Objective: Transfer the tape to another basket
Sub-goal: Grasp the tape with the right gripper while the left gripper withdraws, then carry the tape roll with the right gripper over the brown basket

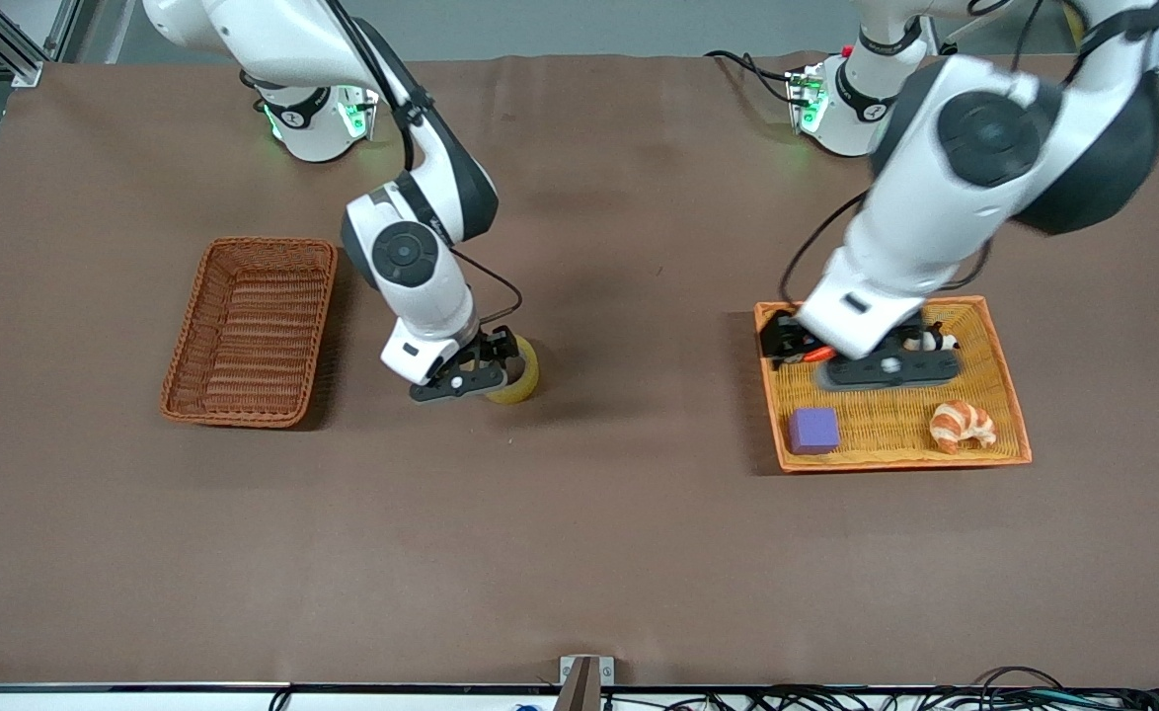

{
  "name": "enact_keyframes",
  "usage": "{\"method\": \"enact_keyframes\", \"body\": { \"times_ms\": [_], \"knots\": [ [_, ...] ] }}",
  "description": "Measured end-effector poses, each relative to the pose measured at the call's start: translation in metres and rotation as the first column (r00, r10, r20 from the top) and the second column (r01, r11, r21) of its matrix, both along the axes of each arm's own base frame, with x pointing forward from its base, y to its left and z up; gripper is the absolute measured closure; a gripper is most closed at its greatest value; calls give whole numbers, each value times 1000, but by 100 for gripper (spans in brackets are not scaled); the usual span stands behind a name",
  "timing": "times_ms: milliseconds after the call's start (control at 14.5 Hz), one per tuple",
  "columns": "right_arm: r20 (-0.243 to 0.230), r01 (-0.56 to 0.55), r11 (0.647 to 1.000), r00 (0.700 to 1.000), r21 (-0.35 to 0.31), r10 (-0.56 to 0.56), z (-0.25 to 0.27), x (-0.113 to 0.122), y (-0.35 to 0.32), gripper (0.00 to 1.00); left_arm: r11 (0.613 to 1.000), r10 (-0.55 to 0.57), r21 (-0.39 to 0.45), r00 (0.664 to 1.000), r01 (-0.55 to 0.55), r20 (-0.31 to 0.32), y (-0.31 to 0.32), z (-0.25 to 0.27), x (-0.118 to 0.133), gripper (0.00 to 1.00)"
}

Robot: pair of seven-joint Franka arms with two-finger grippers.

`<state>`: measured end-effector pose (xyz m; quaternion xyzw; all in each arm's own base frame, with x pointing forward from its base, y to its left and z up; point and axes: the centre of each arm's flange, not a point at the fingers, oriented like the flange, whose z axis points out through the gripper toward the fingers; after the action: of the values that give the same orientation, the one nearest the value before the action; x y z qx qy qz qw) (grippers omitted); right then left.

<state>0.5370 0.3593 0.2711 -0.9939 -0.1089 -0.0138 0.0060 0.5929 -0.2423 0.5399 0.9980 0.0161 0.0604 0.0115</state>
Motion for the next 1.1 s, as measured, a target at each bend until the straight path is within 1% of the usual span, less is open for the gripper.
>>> {"method": "enact_keyframes", "body": {
  "times_ms": [138, 276, 414, 552, 621, 759, 828, 897, 966, 1103],
  "knots": [
    [-18, -11, 1000, 1000, -17, 11, -22, -9, 3, 0, 999, -14, -32, 1000, 14, 10, 38, 22, -8, 0],
    [-16, -6, 1000, 1000, -24, 5, -33, -7, -1, 0, 998, -35, -49, 999, 36, 29, 83, 41, -16, 0],
    [-9, 1, 1000, 1000, -27, -1, -42, -4, -5, 0, 998, -58, -37, 997, 60, 50, 119, 55, -28, 0],
    [-12, 0, 999, 1000, -33, -1, -51, -5, -5, 0, 996, -91, -19, 993, 93, 71, 150, 68, -40, 0],
    [-10, -2, 999, 1000, -33, 2, -56, -5, -4, 0, 995, -96, -13, 993, 97, 66, 160, 72, -46, 0],
    [0, -6, 1000, 1000, -31, 6, -66, -6, -2, 0, 997, -82, -9, 997, 82, 16, 175, 72, -56, 0],
    [-1, -7, 999, 1000, -33, 7, -72, -6, -3, 7, 997, -75, -8, 997, 75, 3, 182, 72, -57, 0],
    [-3, -7, 999, 1000, -36, 6, -76, -7, -3, 7, 997, -71, -7, 997, 71, -1, 185, 71, -57, 0],
    [-5, -6, 999, 1000, -38, 6, -78, -7, -4, 12, 998, -70, -7, 998, 70, -5, 186, 70, -58, 0],
    [-6, -6, 999, 1000, -39, 5, -78, -7, -4, 32, 997, -76, -3, 997, 76, -15, 183, 66, -58, 0]
  ]
}}
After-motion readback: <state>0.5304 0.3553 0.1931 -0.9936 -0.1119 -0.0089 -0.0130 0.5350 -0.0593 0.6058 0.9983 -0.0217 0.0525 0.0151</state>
